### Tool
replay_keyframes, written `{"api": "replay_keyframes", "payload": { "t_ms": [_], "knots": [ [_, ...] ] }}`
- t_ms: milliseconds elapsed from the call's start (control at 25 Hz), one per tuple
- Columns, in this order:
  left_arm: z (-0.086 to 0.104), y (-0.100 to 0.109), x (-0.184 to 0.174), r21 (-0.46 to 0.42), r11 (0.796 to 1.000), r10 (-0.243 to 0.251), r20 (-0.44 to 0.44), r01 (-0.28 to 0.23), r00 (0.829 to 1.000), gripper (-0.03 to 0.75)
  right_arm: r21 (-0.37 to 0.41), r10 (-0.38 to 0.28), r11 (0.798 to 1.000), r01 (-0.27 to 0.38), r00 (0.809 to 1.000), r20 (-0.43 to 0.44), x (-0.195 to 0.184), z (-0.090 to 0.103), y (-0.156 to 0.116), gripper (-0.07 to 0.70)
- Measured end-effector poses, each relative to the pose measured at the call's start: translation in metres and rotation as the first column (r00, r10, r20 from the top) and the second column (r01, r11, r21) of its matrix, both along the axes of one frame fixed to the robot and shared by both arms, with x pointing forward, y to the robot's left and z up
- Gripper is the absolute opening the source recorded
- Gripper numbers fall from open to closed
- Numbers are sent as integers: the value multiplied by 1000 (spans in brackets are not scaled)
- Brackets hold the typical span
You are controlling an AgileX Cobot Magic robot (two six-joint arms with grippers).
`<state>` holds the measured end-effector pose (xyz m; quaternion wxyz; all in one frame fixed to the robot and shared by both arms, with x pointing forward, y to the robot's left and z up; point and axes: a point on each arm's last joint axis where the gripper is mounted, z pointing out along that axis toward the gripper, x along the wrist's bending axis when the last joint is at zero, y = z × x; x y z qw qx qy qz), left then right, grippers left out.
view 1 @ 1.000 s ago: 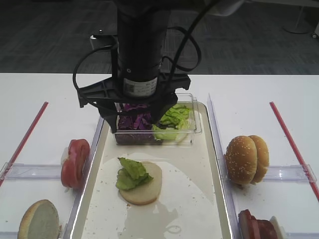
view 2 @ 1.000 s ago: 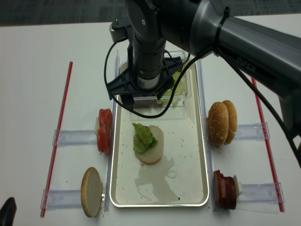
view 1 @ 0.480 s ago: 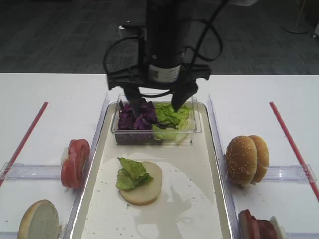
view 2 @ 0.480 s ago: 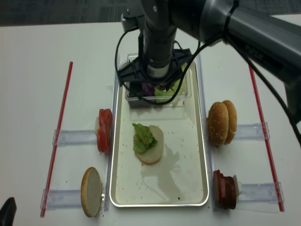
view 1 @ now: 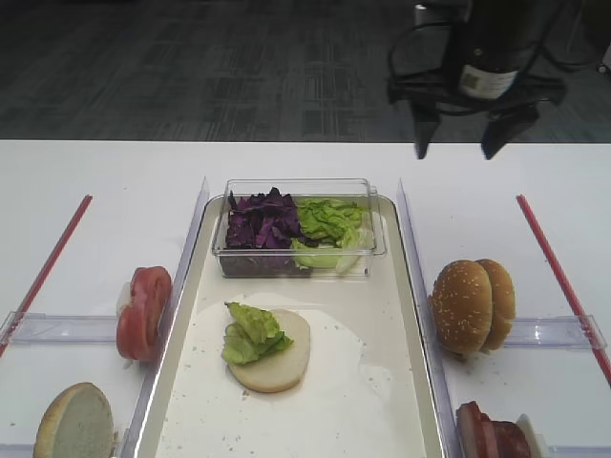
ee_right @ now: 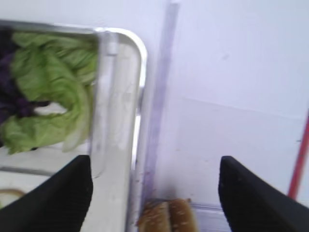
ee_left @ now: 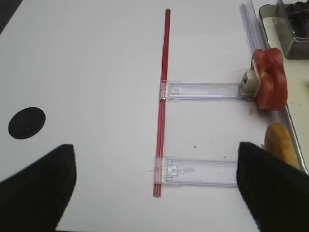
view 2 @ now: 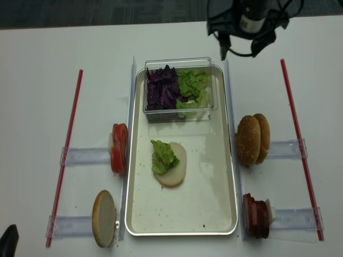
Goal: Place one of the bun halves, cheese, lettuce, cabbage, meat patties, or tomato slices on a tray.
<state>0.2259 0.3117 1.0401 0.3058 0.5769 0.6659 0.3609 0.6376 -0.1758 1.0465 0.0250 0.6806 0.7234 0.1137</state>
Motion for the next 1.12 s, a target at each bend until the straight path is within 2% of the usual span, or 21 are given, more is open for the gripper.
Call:
{"api": "replay_keyframes", "payload": {
  "t_ms": [240, 400, 520, 1120],
  "knots": [
    [0, 0, 0, 0, 1000, 0, 0, 0, 1000, 618, -27, -142, 990, 142, 990, 12, 18, 0, -91, 563],
    [0, 0, 0, 0, 1000, 0, 0, 0, 1000, 618, -48, -190, 981, 190, 982, 18, 19, 0, -127, 563],
    [0, 0, 0, 0, 1000, 0, 0, 0, 1000, 618, -50, -198, 979, 199, 980, 19, 19, 0, -135, 562],
    [0, 0, 0, 0, 1000, 0, 0, 0, 1000, 618, -10, -190, 982, 190, 982, 8, 18, 0, -132, 561]
  ]
}}
